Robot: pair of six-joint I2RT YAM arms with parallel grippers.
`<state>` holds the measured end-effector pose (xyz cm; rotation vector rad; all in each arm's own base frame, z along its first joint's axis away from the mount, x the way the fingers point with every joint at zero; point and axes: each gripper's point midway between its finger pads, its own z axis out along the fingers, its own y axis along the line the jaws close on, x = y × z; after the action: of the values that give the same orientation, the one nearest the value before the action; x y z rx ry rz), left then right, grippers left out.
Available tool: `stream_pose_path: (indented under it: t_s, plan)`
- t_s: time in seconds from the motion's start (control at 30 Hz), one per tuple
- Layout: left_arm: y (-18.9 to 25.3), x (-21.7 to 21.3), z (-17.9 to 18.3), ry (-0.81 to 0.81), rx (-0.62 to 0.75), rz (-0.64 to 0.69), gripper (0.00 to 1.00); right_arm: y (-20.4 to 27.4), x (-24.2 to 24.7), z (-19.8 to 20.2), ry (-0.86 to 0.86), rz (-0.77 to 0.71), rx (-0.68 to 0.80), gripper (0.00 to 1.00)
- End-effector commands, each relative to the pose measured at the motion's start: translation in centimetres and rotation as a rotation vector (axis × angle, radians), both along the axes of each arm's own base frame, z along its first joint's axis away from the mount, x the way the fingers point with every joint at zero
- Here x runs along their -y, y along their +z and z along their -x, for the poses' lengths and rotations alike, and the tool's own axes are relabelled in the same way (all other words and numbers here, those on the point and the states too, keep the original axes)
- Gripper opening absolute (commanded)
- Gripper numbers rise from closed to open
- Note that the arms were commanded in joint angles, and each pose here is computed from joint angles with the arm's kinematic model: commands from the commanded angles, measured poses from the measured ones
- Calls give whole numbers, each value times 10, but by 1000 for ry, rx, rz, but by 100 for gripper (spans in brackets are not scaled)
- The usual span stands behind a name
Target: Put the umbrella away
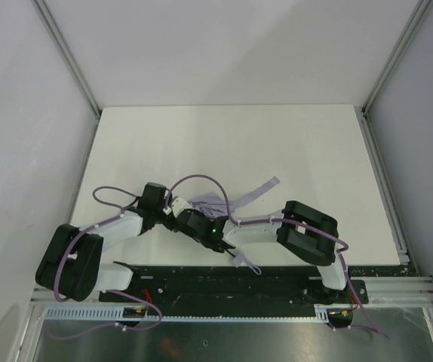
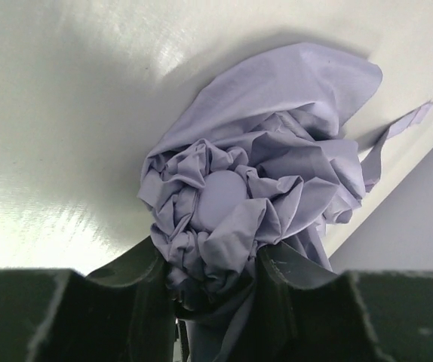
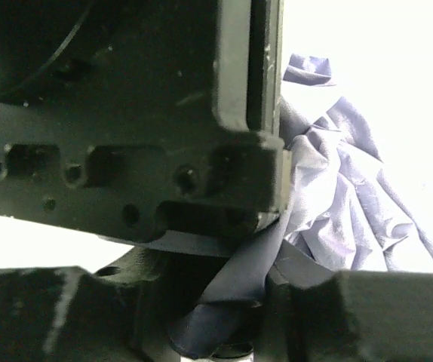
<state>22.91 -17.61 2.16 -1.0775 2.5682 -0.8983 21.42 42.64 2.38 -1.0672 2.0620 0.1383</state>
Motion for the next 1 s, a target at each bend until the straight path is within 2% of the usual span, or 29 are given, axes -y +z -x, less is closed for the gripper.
stream_pose_path:
  t_s: [0.0, 0.13, 0.2, 0.37, 0.57, 0.77, 0.97]
  plan:
    - [-25, -32, 30, 37, -132, -180, 35, -98, 65, 30, -52, 178, -267, 1]
    - [1, -35, 1, 20, -6, -181, 86, -119, 70, 58, -6, 10, -551, 0]
    - [16, -38, -11, 10, 56, -176, 96, -123, 71, 70, 23, -59, -658, 0]
    - [49, -40, -27, -17, 197, -166, 99, -130, 76, 80, 5, -173, -832, 0]
    - [54, -37, -13, -2, 228, -109, 99, -130, 75, 76, -69, -312, -984, 0]
    - [50, -40, -2, 31, 248, -78, 99, -127, 72, 70, -112, -345, -995, 0]
    - [35, -37, 2, 99, 183, -22, 97, -125, 74, 71, -113, -336, -994, 0]
